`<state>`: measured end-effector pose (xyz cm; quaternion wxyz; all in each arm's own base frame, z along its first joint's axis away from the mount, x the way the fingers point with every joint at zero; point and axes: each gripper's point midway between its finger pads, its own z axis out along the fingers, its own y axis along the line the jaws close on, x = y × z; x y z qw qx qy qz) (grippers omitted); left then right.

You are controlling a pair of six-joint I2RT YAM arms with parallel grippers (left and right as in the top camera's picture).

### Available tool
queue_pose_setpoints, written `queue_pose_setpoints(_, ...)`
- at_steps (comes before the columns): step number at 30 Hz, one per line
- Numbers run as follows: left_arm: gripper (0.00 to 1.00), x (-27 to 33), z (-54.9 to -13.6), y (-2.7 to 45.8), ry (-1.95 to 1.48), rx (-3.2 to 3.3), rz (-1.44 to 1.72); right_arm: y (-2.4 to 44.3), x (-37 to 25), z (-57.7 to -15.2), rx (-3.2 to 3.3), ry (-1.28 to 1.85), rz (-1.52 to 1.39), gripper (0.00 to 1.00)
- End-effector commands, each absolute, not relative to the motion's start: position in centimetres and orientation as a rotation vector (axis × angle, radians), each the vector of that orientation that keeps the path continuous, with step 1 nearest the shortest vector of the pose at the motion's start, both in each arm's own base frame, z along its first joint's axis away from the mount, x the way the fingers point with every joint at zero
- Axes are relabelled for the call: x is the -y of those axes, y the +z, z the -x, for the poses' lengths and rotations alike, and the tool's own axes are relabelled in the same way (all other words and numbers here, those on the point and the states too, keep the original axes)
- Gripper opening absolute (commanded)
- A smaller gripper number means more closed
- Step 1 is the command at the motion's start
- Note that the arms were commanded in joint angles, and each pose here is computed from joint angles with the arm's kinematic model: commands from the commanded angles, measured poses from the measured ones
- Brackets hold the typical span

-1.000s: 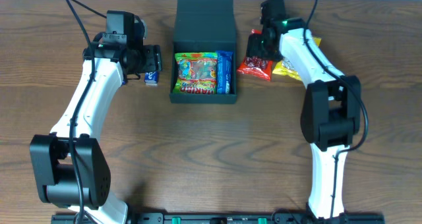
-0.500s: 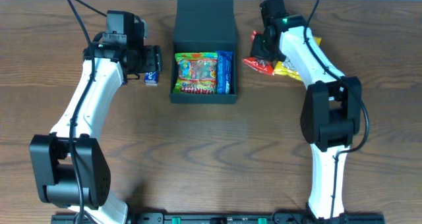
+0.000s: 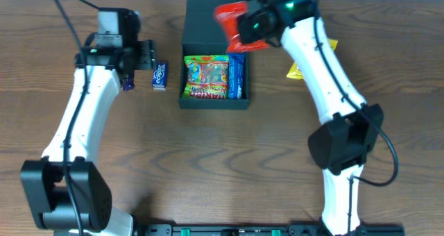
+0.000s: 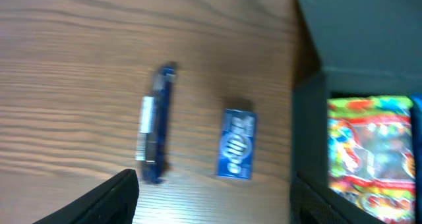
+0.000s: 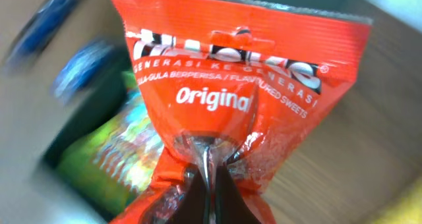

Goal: Pack container
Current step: 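Lower the red Hacks bag into the box and release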

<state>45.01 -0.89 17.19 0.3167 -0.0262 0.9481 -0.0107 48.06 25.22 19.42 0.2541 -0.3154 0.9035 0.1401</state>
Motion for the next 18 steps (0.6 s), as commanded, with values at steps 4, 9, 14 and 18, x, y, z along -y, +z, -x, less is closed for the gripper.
queue_pose_setpoints(4, 0.75, -4.7, -44.5, 21.4, 0.066, -2.392, 0.179, 16.8, -31.7, -42.7, -1.809, 0.408, 1.83, 0.01)
queue_pose_setpoints(9, 0.75, -6.8, -44.0, 22.2, 0.077, -2.371, 0.236, 14.5, -31.9, -44.2, -1.742, 0.313, 1.856, 0.01)
queue_pose_setpoints(14, 0.76, -6.5, -44.1, 22.2, 0.04, -2.371, 0.227, 12.8, -31.6, -46.2, -1.72, 0.191, 1.834, 0.01)
queue_pose_setpoints(18, 0.75, -6.3, -44.1, 22.1, 0.023, -2.372, 0.22, 12.1, -31.6, -46.6, -1.712, 0.18, 1.822, 0.01)
